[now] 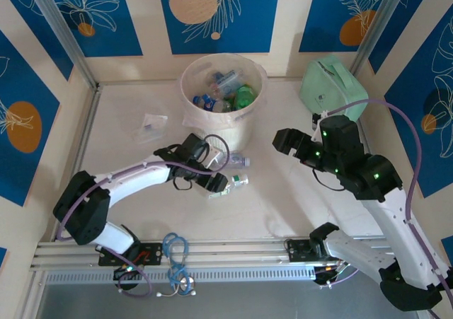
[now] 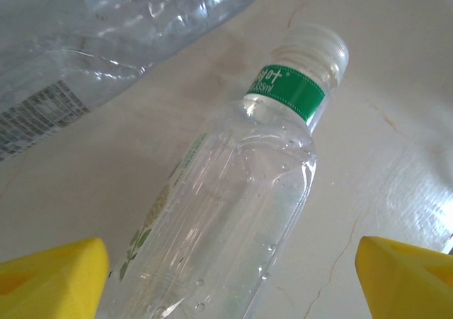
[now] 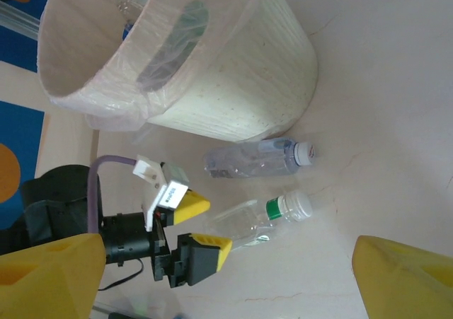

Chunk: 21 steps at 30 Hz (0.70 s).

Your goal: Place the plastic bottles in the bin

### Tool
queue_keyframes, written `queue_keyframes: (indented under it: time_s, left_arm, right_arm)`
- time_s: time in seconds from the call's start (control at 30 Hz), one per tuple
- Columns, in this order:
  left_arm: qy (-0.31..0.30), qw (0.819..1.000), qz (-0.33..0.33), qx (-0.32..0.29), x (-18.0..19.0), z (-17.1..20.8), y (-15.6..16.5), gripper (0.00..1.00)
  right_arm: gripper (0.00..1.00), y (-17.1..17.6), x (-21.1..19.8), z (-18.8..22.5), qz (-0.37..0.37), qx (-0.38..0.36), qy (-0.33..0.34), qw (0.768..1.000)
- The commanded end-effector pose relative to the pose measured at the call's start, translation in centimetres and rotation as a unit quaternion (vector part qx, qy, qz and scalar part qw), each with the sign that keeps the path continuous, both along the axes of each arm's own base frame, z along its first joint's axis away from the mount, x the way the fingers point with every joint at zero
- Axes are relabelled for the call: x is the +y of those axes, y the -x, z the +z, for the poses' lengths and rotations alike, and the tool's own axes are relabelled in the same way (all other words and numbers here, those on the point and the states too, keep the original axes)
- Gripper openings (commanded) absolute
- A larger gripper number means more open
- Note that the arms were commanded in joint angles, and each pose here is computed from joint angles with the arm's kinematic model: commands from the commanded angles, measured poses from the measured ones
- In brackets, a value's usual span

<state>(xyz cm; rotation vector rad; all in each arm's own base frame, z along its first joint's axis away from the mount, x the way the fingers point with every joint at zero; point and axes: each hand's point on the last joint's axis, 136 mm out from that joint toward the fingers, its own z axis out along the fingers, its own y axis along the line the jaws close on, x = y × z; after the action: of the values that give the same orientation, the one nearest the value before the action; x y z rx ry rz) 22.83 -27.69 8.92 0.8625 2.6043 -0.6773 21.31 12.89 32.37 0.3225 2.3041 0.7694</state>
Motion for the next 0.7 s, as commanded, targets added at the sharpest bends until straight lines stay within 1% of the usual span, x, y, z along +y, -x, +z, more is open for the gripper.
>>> queue_keyframes:
  time_s: [0.0, 0.17, 0.33, 0.53, 0.67]
  left_arm:
    - [-0.026, 0.999, -0.022, 0.002, -0.3, -0.4, 0.2, 0.89]
    - [-0.044, 0.998, -0.038, 0.019, -0.9, -1.3, 0.7, 0.89]
    - [-0.071, 0.994, -0.069, 0.039, -1.3, -2.5, 2.2, 0.88]
    - [-0.117, 0.990, -0.078, 0.031, -0.9, -3.5, 2.6, 0.81]
    - [-0.150, 0.983, -0.096, 0.036, -0.3, -4.6, 3.9, 0.79]
  right_arm:
    - [0.90, 0.2, 0.1, -0.5, 0.003, 0.014, -0.011, 1.000]
    - [0.90, 0.2, -0.2, -0.1, 0.000, 0.012, -0.013, 1.000]
    - [0.91, 0.3, -0.6, 0.3, -0.002, 0.011, -0.020, 1.000]
    - [0.91, 0.1, -0.9, 0.4, -0.002, 0.016, -0.030, 0.999]
    - [0.91, 0.1, -0.9, 0.0, -0.001, 0.022, -0.035, 0.999]
